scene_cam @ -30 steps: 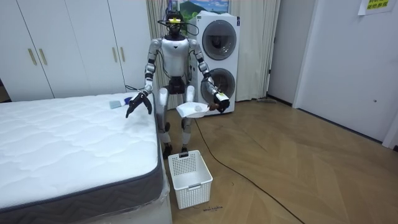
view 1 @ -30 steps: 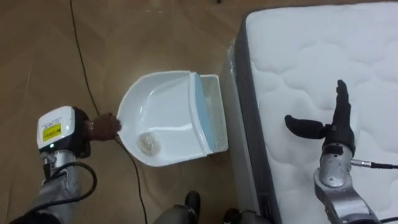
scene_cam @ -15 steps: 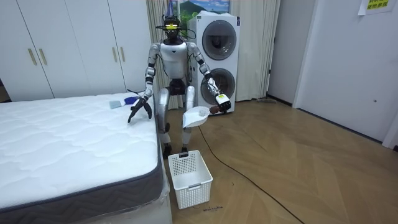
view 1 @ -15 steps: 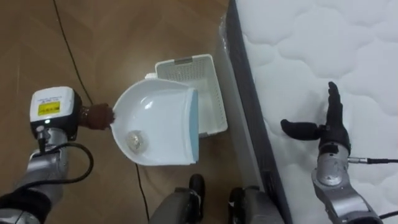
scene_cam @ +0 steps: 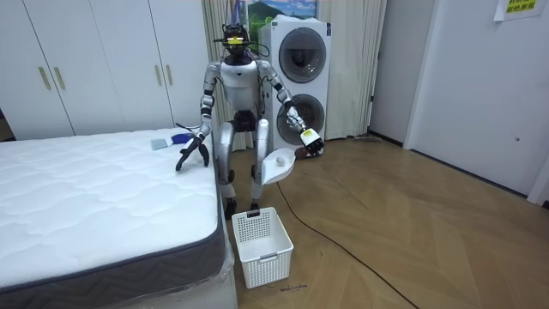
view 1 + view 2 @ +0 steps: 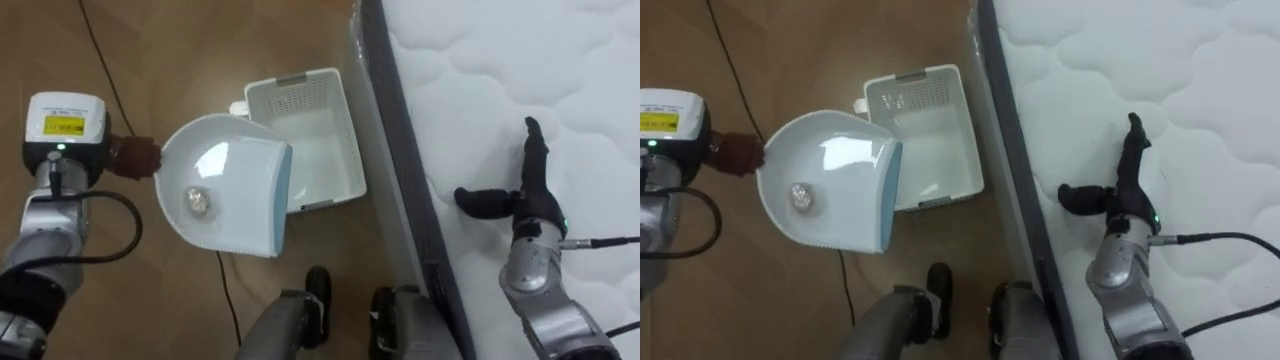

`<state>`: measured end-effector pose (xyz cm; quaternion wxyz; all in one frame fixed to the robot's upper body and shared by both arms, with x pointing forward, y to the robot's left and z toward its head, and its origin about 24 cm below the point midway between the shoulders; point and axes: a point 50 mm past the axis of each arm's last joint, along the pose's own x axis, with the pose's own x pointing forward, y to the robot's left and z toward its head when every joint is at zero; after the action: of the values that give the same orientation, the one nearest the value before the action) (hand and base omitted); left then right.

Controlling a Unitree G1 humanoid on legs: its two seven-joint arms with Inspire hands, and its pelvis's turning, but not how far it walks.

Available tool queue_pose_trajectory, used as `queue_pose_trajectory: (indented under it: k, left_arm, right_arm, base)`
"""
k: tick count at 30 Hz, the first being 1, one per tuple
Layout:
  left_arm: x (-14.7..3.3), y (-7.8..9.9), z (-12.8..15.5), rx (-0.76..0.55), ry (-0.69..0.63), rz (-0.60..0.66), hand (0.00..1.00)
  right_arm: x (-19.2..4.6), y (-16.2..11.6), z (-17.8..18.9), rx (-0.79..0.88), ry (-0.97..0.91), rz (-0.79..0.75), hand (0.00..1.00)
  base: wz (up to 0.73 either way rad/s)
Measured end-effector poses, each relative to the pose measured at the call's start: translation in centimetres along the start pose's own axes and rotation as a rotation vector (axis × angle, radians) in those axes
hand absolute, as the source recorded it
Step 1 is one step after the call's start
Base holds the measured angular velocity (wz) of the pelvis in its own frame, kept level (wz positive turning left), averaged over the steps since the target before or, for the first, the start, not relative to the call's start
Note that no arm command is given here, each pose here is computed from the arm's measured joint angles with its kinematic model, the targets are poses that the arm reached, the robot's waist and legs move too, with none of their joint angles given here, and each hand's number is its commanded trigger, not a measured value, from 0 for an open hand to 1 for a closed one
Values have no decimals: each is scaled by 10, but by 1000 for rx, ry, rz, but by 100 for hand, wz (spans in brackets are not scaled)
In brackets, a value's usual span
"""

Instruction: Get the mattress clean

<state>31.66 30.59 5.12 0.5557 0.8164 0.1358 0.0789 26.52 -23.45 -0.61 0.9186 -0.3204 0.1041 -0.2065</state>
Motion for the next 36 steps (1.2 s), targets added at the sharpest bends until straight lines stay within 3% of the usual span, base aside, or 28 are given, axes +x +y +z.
queue_pose_trajectory:
  k: [10,14,19,22,27,31,36]
  left_arm:
    - [0,-4,-37,3,125,-83,100]
    - [-5,-18,-47,-169,210,-109,100]
    - [-27,-50,-63,-433,387,-153,100]
    - [-32,-58,-68,-535,471,-155,100]
    - [-34,-60,-61,-731,547,-109,100]
    - [-31,-57,-55,-783,549,-81,100]
    - [-17,-40,-47,-828,512,-13,100]
  right_arm:
    - [-2,-14,-2,-25,10,-41,0]
    - [-3,-21,-1,10,11,-65,0]
    - [-5,-21,0,23,19,-85,0]
    - [-5,-21,-1,19,24,-103,0]
    - [-4,-21,-2,51,46,-123,0]
    - [-2,-17,-2,60,47,-121,0]
    - [0,-11,2,79,40,-102,0]
  base:
    - [-3]
    - [0]
    - [0]
    - [0]
    - [0]
    - [-5]
    - [-4]
